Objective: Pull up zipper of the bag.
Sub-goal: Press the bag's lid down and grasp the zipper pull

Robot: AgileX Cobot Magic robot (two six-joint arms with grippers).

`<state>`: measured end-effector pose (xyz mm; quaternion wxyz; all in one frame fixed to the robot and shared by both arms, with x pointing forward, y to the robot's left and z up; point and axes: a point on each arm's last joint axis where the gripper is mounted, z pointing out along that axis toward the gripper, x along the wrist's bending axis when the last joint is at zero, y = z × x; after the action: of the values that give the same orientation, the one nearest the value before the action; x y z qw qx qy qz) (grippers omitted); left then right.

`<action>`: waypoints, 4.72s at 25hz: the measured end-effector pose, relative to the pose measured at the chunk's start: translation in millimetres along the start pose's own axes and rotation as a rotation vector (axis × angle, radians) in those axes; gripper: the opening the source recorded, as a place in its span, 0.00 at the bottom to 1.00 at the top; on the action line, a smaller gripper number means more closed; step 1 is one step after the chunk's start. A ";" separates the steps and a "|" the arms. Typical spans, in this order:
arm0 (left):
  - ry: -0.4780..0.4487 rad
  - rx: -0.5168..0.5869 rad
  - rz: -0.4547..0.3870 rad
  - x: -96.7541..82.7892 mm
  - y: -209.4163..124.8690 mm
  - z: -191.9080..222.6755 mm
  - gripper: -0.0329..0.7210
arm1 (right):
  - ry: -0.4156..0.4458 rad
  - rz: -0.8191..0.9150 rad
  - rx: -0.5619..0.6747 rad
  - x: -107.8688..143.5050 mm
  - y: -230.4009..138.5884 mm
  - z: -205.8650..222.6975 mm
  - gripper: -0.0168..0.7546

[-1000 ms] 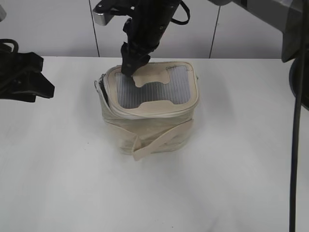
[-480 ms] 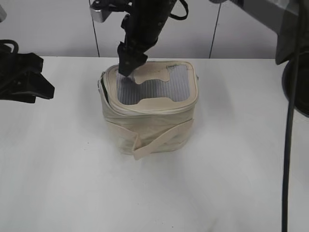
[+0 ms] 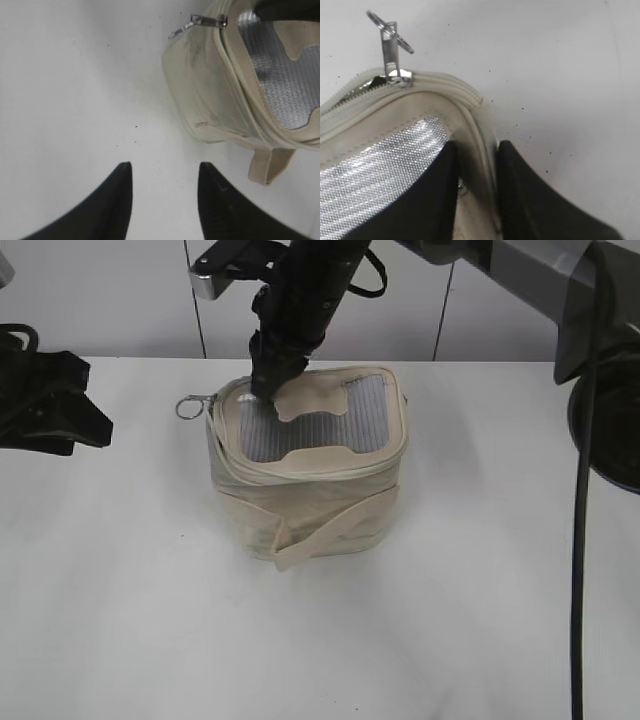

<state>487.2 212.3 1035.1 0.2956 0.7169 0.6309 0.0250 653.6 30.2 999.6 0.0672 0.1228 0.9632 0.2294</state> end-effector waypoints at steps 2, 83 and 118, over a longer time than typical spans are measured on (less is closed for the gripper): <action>0.001 -0.006 0.000 0.1 0.5 0.0 0.49 | -0.001 0.001 0.000 -0.5 -0.3 -0.1 0.17; -0.142 0.156 0.288 5.6 48.5 96.3 0.50 | 0.026 0.048 0.007 12.9 -3.2 -13.5 0.08; -0.188 0.210 0.372 0.1 62.9 98.1 0.04 | 0.023 0.047 0.009 12.7 -3.4 -13.7 0.08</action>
<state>583.3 172.1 982.9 0.2671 0.8468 0.4569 -0.0537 638.1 24.8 1009.2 0.0502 0.1429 0.9619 0.2278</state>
